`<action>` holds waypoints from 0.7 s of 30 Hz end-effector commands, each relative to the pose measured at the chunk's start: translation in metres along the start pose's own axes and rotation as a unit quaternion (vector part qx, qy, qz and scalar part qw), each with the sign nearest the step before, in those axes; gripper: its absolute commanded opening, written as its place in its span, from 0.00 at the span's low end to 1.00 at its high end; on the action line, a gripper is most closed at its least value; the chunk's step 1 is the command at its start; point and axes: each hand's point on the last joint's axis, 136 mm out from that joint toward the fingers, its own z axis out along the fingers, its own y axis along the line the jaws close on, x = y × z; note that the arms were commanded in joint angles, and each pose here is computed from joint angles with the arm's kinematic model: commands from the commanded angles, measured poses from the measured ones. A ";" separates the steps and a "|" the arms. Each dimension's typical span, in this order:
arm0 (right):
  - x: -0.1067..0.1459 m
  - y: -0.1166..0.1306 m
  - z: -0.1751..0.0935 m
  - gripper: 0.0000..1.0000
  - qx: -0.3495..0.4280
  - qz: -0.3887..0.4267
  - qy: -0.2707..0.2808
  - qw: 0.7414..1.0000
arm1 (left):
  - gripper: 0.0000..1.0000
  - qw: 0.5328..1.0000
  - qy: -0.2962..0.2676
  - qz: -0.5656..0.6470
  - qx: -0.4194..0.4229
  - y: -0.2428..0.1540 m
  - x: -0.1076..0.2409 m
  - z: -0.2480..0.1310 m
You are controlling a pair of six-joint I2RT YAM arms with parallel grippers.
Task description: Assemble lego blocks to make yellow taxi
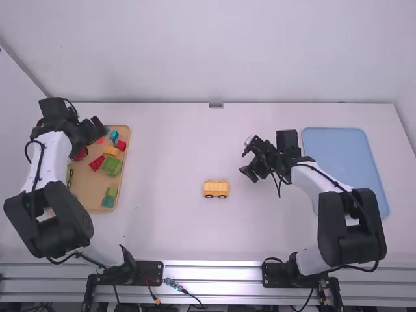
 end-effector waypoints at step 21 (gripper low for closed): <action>-0.024 -0.012 -0.011 0.99 0.023 -0.007 -0.030 0.999 | 0.94 0.971 0.088 -0.221 -0.031 -0.015 -0.014 0.031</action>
